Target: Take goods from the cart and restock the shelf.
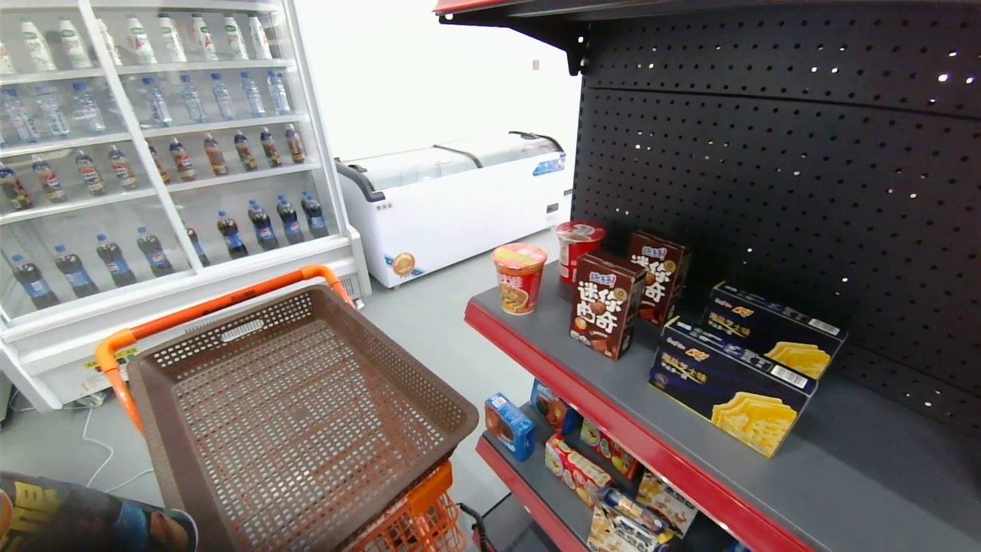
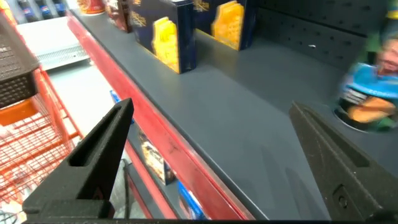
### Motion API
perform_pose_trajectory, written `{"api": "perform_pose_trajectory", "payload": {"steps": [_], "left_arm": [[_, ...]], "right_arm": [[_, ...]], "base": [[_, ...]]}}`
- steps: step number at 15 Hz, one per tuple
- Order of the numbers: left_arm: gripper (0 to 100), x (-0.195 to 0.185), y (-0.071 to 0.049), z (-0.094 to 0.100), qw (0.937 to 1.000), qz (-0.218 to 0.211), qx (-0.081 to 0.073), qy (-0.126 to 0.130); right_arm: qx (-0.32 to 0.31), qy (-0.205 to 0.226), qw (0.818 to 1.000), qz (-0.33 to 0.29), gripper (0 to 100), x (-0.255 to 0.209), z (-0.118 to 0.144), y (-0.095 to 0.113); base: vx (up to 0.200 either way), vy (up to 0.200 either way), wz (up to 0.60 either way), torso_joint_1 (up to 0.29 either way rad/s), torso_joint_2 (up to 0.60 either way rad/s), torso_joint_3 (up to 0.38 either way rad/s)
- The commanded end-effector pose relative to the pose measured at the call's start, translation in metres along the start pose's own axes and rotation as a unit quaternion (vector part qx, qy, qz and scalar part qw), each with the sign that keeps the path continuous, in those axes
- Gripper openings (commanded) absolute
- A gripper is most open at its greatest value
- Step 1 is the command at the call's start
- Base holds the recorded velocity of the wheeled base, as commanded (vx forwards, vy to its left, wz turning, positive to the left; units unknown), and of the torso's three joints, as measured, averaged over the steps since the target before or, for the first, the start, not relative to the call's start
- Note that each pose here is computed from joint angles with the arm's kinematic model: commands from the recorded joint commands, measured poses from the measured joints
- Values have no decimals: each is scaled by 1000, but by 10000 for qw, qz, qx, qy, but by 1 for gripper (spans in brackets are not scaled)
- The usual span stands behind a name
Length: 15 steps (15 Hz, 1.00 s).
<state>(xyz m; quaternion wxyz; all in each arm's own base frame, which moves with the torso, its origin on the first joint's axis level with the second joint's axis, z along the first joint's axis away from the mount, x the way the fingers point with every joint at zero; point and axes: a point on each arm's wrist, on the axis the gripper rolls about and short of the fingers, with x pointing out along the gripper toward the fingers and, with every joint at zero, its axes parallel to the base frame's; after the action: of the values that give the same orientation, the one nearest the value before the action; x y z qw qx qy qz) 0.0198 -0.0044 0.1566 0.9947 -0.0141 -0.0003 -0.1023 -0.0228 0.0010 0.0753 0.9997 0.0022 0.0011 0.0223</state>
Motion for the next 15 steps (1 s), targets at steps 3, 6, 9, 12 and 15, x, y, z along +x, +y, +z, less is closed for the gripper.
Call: {"api": "perform_pose_trajectory", "payload": {"steps": [3, 6, 9, 12, 15], "left_arm": [[0, 0, 0, 1, 10000, 4, 13, -5], [0, 0, 0, -2, 10000, 36, -2, 47], [0, 1, 0, -2, 10000, 37, -19, 63], [0, 1, 0, -4, 9999, 30, -30, 93], [0, 1, 0, -5, 9999, 31, -39, 101]], "right_arm": [[2, -3, 10000, -1, 100, 0, 0, 0], [2, -3, 10000, -1, 100, 0, 0, 0], [2, -3, 10000, -1, 100, 0, 0, 0], [2, -3, 10000, -1, 100, 0, 0, 0], [2, -3, 10000, -1, 100, 0, 0, 0]], "base": [[0, 0, -600, -1, -1, 1], [0, 0, -600, -1, 2, 2], [0, 0, -600, 2, 6, 1], [0, 0, -600, 4, 2, 1], [0, 0, -600, 5, 1, 2]]}}
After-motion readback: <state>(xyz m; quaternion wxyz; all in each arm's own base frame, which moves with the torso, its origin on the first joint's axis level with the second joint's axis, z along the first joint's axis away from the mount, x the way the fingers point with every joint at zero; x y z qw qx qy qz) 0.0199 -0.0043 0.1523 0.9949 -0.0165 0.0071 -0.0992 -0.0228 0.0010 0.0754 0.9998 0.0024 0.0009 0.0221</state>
